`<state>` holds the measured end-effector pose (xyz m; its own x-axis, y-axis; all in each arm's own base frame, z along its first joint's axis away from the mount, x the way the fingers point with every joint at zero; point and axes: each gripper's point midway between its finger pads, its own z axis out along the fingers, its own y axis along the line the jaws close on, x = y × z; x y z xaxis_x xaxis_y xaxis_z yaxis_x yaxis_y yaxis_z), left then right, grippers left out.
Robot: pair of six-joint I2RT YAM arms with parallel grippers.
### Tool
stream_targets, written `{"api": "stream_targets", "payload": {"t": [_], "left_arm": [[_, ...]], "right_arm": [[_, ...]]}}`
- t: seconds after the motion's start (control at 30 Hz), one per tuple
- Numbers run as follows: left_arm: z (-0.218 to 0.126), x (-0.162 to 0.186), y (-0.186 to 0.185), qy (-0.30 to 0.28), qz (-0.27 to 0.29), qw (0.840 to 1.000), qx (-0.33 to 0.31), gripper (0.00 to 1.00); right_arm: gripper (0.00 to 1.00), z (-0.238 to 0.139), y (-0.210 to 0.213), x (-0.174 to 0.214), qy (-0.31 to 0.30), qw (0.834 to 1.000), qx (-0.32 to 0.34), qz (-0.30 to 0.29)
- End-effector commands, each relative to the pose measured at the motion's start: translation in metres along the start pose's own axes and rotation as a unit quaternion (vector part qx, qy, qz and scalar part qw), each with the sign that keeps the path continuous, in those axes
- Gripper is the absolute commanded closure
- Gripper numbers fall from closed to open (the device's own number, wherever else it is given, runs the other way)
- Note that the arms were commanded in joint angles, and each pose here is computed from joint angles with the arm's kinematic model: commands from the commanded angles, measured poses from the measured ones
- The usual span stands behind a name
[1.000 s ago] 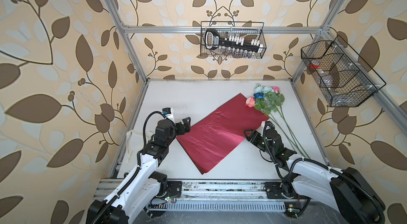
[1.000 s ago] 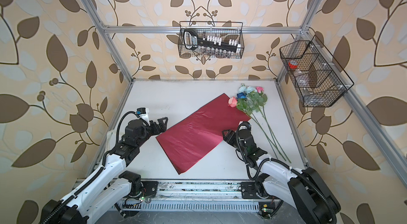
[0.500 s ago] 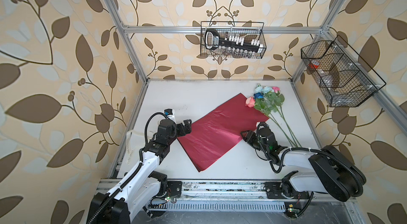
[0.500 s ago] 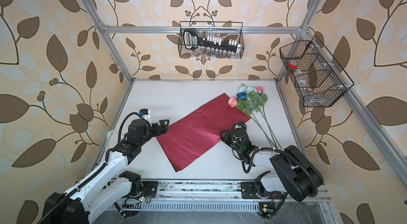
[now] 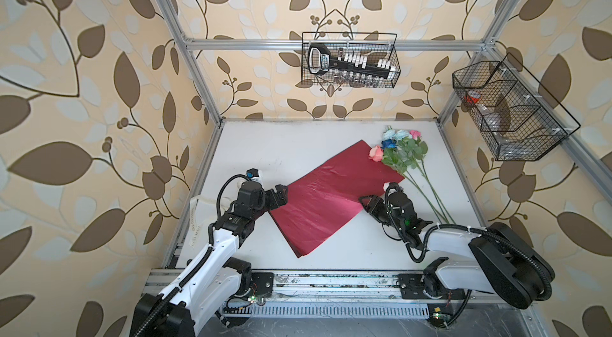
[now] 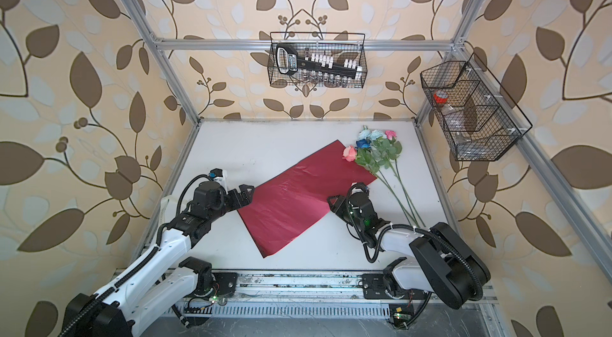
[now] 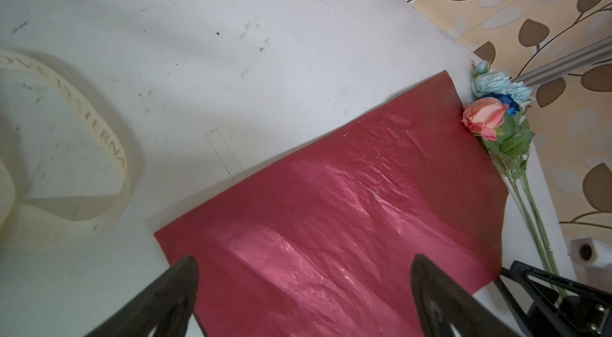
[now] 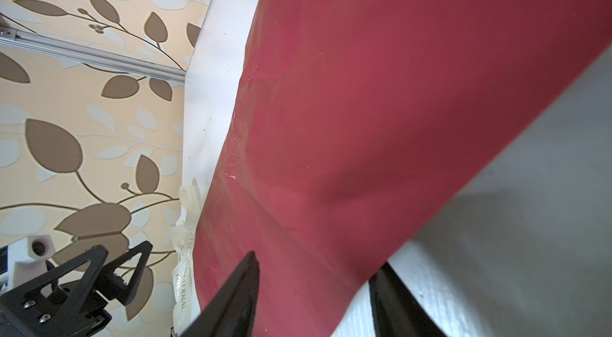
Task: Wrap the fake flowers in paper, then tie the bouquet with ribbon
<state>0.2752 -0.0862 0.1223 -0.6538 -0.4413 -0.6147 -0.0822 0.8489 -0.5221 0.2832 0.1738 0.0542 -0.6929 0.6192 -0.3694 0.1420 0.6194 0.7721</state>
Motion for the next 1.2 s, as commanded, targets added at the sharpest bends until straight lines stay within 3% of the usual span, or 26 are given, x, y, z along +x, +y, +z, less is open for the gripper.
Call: {"api": "stream_targets", "payload": {"t": [0.0,0.17,0.4,0.53,0.67,0.9,1.03,1.17], "left_arm": [[-0.014,0.010,-0.010,0.035,-0.045,0.998,0.016,0.01],[-0.024,0.043,0.002,0.092,-0.074,0.993,0.000,0.02],[-0.030,0.087,0.006,0.174,-0.124,0.977,0.013,0.13],[-0.033,0.101,0.001,0.204,-0.119,0.971,0.039,0.16],[-0.036,0.096,-0.019,0.200,-0.105,0.969,0.096,0.16],[-0.052,0.049,-0.058,0.125,0.018,0.980,0.156,0.17],[-0.060,0.024,-0.091,0.064,0.102,0.974,0.193,0.18],[-0.047,0.023,-0.111,0.037,0.204,0.968,0.145,0.20]], "right_arm": [[0.46,0.000,-0.006,0.007,0.002,1.000,0.000,0.016],[0.46,0.008,0.000,0.009,0.014,1.000,-0.008,0.011],[0.53,0.018,0.002,0.015,0.027,0.999,-0.015,0.015],[0.75,0.021,0.010,0.017,0.033,0.999,-0.033,0.014],[0.94,0.021,0.029,0.011,0.028,0.998,-0.060,0.002],[1.00,0.015,0.057,-0.009,0.010,0.998,-0.058,-0.029],[1.00,0.011,0.065,-0.022,0.001,0.999,-0.024,-0.046],[1.00,0.009,0.087,-0.033,0.001,0.998,-0.034,-0.051]]}}
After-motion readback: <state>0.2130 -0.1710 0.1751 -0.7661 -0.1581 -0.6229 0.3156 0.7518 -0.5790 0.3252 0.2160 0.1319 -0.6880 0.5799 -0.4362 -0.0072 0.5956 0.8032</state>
